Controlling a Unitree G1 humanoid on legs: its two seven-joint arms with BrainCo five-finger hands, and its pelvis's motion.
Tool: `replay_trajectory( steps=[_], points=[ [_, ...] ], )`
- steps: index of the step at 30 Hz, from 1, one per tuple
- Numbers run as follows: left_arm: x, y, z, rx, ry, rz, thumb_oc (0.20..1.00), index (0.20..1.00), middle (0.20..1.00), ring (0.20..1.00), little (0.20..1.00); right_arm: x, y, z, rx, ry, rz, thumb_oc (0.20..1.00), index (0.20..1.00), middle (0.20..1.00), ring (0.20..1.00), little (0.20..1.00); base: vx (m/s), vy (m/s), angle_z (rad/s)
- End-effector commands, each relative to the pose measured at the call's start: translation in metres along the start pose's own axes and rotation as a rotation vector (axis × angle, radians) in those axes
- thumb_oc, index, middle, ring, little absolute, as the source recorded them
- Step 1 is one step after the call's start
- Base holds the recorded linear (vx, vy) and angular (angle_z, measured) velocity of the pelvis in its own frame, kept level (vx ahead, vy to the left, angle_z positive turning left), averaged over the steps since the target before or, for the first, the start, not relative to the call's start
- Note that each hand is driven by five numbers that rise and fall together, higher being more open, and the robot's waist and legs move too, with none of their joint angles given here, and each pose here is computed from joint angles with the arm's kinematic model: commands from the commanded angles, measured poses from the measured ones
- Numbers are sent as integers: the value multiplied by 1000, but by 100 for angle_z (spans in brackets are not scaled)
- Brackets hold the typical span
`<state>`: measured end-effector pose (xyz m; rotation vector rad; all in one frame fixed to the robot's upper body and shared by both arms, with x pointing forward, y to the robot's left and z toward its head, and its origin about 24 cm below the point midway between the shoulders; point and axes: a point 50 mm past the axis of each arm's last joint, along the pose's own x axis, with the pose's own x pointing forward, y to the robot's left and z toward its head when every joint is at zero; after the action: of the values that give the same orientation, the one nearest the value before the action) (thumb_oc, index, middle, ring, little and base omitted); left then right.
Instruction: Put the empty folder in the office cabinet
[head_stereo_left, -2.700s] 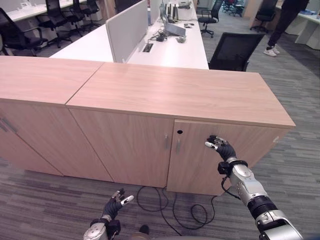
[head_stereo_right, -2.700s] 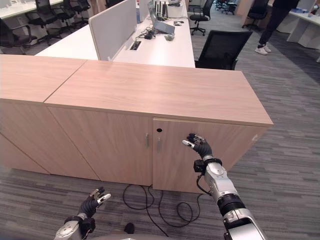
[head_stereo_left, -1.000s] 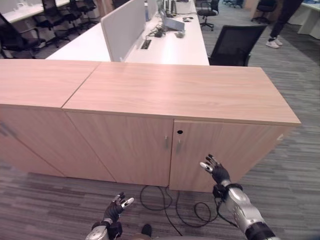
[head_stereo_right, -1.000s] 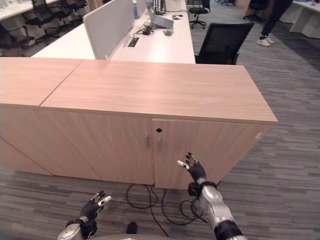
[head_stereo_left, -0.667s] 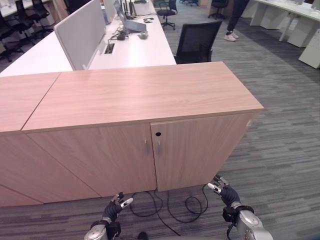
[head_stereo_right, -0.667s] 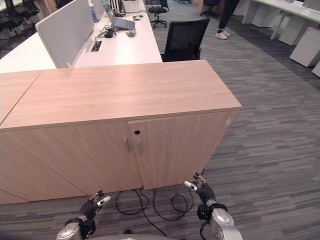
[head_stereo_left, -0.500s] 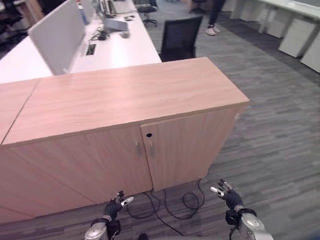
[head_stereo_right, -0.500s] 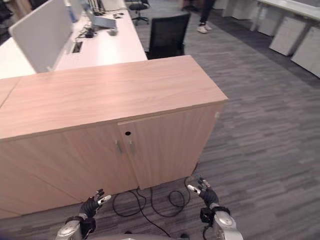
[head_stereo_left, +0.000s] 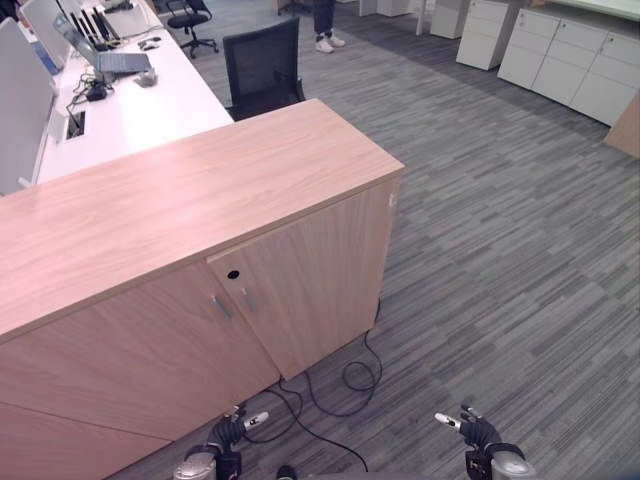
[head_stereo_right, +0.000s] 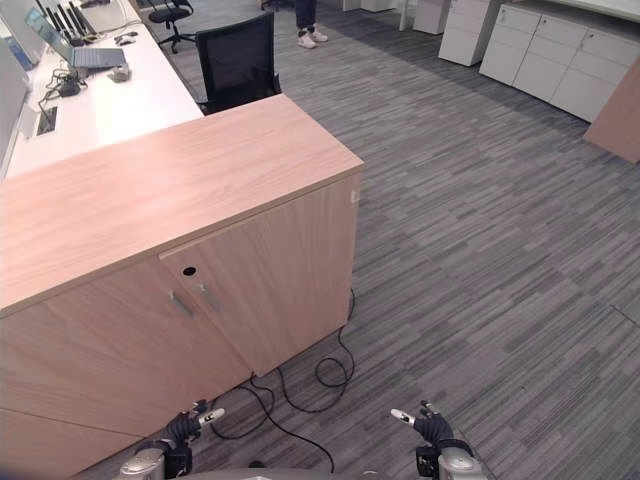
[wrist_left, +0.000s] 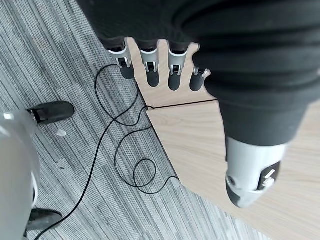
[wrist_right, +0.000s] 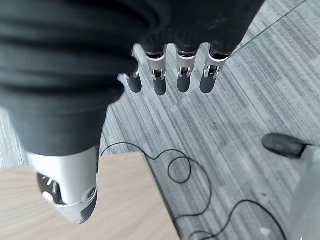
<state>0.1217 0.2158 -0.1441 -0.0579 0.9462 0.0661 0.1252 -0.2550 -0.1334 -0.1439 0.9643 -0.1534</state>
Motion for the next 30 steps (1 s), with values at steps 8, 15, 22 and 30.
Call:
replay_trajectory(
  steps=[8, 15, 22, 30],
  points=[
    [4, 10, 20, 58, -64, 29, 1000, 1000, 1000, 1000, 1000, 7, 31, 44, -44, -165, 105, 1000, 1000, 1000, 1000, 1000, 5, -26, 14],
    [3, 7, 24, 39, -96, 19, 1000, 1000, 1000, 1000, 1000, 6, 40, 64, -50, -244, 140, 1000, 1000, 1000, 1000, 1000, -12, 44, 16],
    [3, 9, 42, 33, -162, 22, 1000, 1000, 1000, 1000, 1000, 2, 44, 77, -17, -302, 153, 1000, 1000, 1000, 1000, 1000, -22, 90, 47],
    [7, 9, 50, 34, -182, 30, 1000, 1000, 1000, 1000, 1000, 0, 37, 77, -10, -318, 151, 1000, 1000, 1000, 1000, 1000, 90, -81, 128]
  ],
)
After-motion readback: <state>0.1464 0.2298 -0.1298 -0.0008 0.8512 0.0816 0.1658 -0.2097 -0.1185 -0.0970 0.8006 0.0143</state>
